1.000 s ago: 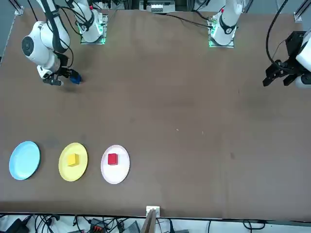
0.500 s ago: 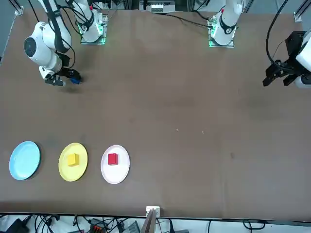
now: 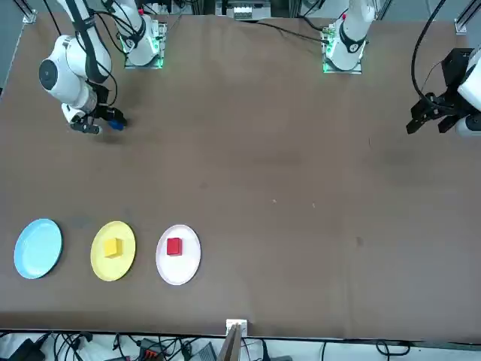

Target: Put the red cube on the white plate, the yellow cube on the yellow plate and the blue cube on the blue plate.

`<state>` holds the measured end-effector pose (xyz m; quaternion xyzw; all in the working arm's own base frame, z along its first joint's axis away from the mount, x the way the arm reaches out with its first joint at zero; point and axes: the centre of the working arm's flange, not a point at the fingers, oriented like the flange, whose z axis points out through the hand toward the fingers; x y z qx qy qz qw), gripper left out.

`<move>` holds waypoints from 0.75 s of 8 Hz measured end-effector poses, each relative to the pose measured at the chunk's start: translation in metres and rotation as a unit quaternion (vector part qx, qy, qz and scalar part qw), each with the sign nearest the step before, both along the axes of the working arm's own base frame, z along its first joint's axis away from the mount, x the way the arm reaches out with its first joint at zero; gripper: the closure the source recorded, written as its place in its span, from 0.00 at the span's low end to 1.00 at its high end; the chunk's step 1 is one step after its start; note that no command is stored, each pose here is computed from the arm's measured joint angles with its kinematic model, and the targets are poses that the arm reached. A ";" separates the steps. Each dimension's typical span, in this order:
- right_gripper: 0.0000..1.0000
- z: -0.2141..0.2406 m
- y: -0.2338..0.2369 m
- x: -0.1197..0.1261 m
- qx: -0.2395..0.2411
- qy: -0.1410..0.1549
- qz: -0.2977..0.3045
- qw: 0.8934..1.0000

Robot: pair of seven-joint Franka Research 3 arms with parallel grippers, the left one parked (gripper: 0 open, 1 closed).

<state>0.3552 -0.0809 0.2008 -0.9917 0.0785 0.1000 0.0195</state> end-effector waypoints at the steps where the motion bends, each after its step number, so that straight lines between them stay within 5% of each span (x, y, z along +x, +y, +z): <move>1: 0.13 -0.003 0.000 -0.001 0.000 -0.001 0.000 1.000; 2: 0.16 -0.006 0.000 -0.003 -0.001 -0.002 0.000 1.000; 3: 0.30 -0.005 0.000 -0.003 -0.001 -0.003 0.000 1.000; 6: 0.30 0.028 -0.005 0.023 -0.008 -0.039 0.001 0.999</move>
